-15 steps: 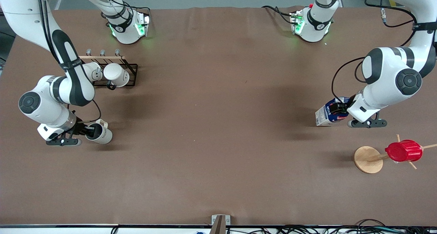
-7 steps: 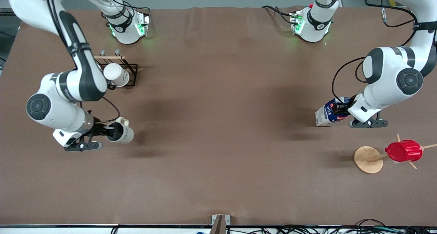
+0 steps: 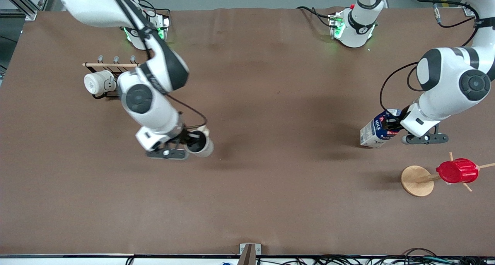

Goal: Place cup and milk on table
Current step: 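Carry the mug with the right gripper while the left gripper carries the carton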

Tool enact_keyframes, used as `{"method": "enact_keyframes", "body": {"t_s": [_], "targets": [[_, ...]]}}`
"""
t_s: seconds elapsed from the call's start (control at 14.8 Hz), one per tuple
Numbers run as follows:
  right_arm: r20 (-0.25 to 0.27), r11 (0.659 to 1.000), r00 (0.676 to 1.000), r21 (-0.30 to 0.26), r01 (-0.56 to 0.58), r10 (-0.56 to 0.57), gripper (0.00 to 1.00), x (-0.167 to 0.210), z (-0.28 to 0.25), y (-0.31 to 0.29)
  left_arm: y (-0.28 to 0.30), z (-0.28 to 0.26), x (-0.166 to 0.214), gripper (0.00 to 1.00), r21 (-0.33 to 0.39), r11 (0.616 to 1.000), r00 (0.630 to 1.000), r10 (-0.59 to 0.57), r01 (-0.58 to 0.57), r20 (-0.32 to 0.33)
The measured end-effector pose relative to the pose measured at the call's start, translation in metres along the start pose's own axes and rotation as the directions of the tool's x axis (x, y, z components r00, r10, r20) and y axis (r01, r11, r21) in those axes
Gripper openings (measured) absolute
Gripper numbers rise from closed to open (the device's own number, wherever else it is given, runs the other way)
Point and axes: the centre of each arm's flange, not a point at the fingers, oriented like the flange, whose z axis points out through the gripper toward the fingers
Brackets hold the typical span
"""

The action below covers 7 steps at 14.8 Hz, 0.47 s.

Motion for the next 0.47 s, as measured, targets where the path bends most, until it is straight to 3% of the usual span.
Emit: {"method": "enact_keyframes", "body": {"t_s": [0.2,0.47], "targets": [[0.011,1.0,1.0,-0.022,0.009,-0.009,0.04,-0.037,0.026,-0.057,0.034,-0.046,0.011,0.26,-0.009,1.0,1.0,-0.014,0.013,-0.028],[-0.026,1.0,1.0,-0.018,-0.004,0.004,0.04,-0.08,0.064,-0.113,0.115,-0.064,0.021,0.26,-0.041,0.999,0.999,0.018,-0.02,-0.045]]}}
